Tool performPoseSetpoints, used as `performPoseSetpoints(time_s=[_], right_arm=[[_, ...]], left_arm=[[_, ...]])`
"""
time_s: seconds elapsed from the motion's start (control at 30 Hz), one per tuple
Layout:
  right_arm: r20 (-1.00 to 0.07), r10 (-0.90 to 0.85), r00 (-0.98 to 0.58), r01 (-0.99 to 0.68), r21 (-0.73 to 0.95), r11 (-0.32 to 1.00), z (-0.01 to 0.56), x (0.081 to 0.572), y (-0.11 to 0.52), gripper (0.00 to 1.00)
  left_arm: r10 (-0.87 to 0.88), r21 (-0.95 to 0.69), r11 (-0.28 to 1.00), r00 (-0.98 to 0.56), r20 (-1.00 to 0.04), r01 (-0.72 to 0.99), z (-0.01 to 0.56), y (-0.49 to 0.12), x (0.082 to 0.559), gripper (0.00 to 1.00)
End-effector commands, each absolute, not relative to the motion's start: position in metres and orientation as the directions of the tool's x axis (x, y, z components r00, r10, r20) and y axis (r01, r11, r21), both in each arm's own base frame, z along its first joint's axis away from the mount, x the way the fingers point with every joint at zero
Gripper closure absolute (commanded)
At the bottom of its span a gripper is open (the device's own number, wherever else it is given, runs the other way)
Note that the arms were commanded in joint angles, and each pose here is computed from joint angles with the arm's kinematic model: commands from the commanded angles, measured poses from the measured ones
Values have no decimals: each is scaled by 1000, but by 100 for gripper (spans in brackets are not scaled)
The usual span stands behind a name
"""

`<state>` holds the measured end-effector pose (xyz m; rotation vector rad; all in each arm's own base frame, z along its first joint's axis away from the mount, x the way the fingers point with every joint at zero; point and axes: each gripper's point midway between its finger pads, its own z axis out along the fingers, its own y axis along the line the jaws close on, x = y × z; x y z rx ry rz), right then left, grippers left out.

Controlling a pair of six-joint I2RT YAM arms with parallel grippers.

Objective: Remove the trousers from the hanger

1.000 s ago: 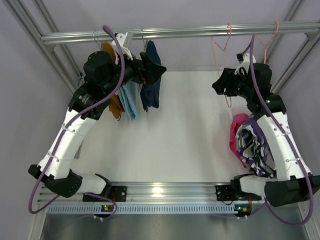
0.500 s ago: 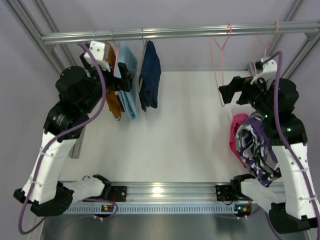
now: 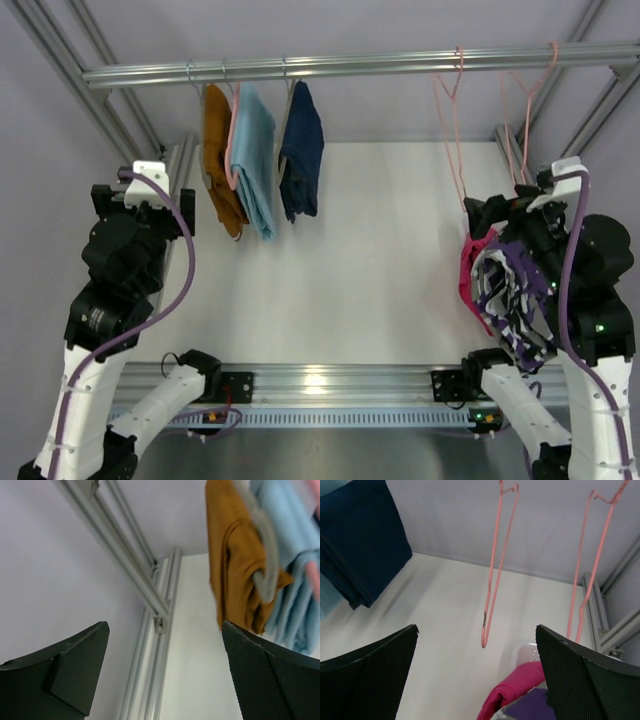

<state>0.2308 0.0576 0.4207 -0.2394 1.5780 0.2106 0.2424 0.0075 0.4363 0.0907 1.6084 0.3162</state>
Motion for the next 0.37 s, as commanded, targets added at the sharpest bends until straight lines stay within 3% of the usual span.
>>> performPoseSetpoints(time_s=[0.0, 0.33], right_arm=[[-998, -52, 24, -190, -56, 980, 421, 221, 34, 0], [-994, -62, 84, -150, -75, 986, 420, 193, 24, 1]], left_arm=[[313, 333, 909, -120, -942, -249, 422, 39, 225, 1], [260, 266, 897, -66, -963, -352, 441, 58, 219, 1]])
